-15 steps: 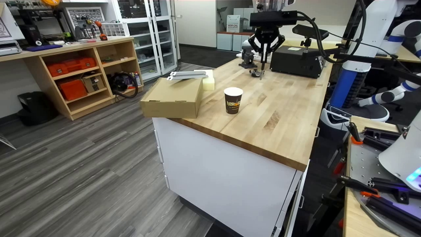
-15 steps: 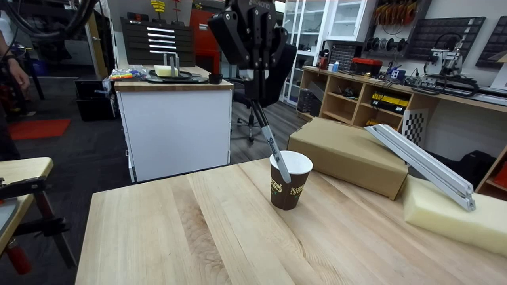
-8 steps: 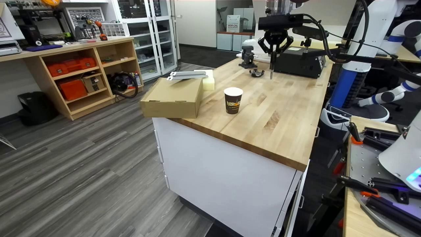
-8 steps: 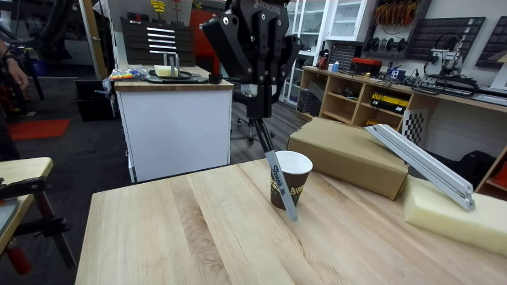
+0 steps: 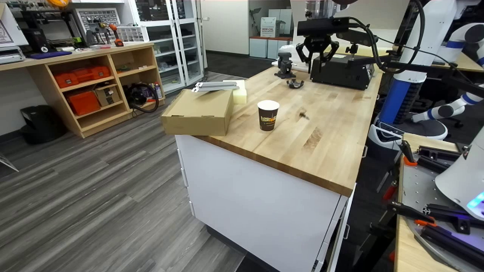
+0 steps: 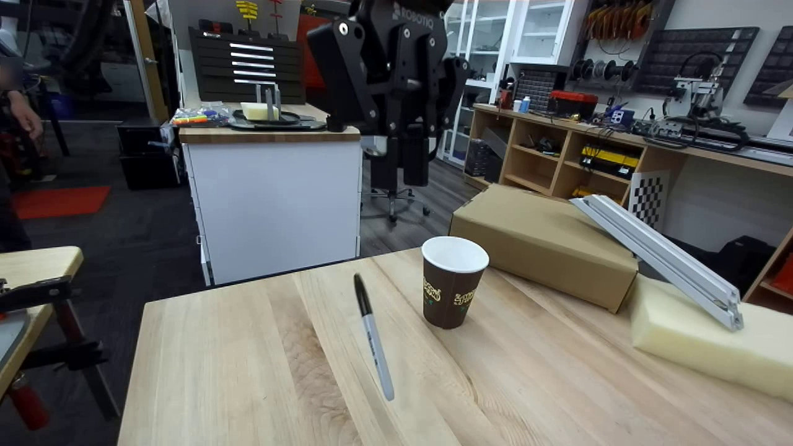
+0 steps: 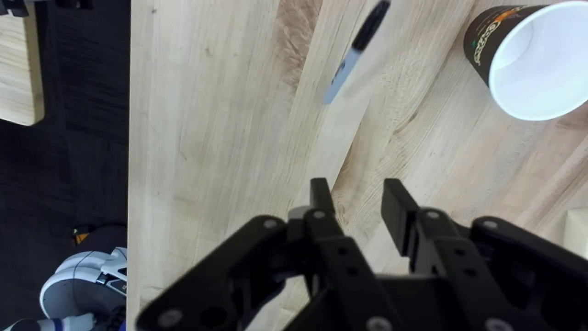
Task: Take the marker from the cup and put it on the table
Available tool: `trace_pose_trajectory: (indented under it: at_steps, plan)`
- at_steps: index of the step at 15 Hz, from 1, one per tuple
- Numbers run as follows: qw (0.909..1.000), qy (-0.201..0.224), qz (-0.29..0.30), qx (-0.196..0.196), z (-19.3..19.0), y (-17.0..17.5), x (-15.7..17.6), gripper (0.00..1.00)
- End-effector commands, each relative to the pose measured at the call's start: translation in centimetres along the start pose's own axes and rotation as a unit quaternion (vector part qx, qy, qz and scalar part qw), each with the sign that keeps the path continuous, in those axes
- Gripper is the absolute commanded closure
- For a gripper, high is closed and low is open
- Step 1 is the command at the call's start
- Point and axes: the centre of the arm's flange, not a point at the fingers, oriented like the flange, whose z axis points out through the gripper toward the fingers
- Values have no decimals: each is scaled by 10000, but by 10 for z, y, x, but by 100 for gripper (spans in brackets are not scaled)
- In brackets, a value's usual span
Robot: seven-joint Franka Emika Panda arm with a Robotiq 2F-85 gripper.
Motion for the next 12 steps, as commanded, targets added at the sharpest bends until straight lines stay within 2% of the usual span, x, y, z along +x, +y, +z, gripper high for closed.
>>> trace_pose_trajectory:
  at_steps: [1,5,6,7,10,12]
  plan:
    - [10000,21,44,70,-5,10,-13,34]
    - [9995,115,-174,243,-10,7,-26,9]
    - [9999,22,-144,60,-2,-4,-14,2]
    - [9998,25,-165,71,-2,-4,-16,21]
    - [9998,17,-165,52,0,-4,-16,3]
    - [9998,17,-166,52,0,-4,-16,2]
